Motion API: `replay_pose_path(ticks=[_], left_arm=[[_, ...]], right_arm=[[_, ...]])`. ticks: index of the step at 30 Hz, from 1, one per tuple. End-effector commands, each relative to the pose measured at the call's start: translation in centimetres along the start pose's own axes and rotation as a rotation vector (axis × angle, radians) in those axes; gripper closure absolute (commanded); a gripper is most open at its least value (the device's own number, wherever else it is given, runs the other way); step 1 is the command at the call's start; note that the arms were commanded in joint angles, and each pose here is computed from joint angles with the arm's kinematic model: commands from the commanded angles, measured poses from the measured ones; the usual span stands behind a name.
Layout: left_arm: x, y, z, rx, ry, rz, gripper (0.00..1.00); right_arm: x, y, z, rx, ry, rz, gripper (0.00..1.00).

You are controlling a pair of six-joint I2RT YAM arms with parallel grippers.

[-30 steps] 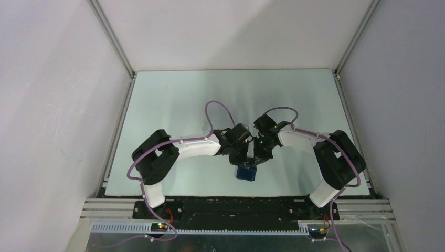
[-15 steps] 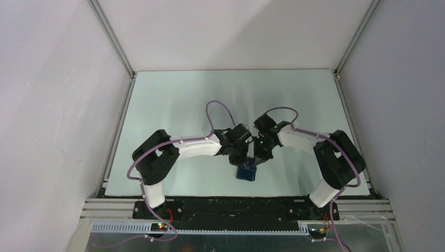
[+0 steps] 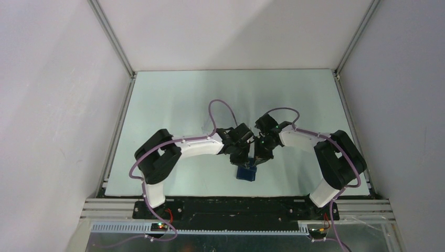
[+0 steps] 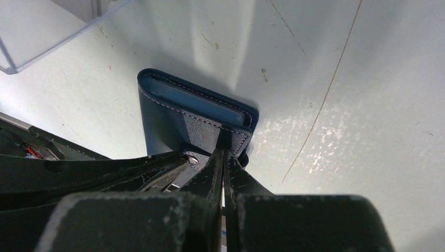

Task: Put the credit cards into the card holder
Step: Close the card holder at the center of the board.

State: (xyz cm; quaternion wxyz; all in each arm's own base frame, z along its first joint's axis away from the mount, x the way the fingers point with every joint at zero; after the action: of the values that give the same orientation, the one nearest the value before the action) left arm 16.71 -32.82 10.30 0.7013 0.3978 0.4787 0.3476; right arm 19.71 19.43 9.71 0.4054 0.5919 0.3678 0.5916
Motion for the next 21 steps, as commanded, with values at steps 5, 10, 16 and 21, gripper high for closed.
replay_pose_path(ticks=[5, 10, 16, 21], left_arm=[[-0.3, -0.6, -0.5, 0.027, -0.036, 0.023, 1.0], [-0.2, -0.8, -0.7, 0.033, -0.035, 0.029, 1.0], [-0.3, -0.5, -0.6, 0.024, -0.039, 0.025, 1.0], [-0.4, -0.3, -0.7, 0.02, -0.041, 0.023, 1.0]], right_arm=[[0.9, 2.1, 0.6, -0.098, 0.026, 0.119, 0.98], [0.9, 3.2, 0.1, -0.109, 0.017, 0.172, 0.97], [0.6, 2.6, -0.9, -0.07, 0.009, 0.196, 0.98], [0.3, 1.6, -1.5, -0.045, 0.015, 0.162, 0.99]])
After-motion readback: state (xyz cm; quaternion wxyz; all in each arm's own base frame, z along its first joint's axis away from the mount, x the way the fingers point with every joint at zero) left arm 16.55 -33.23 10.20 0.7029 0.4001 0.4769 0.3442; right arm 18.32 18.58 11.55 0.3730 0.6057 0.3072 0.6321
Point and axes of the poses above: each gripper's point midway between its finger pads, its own y axis back along the fingers, its own x axis along the line the jaws close on, z = x × y, the point moved 8 cm from there along y, back along the fingers, and after that the axes turned 5 degrees about -y, right-handed, at the moved point
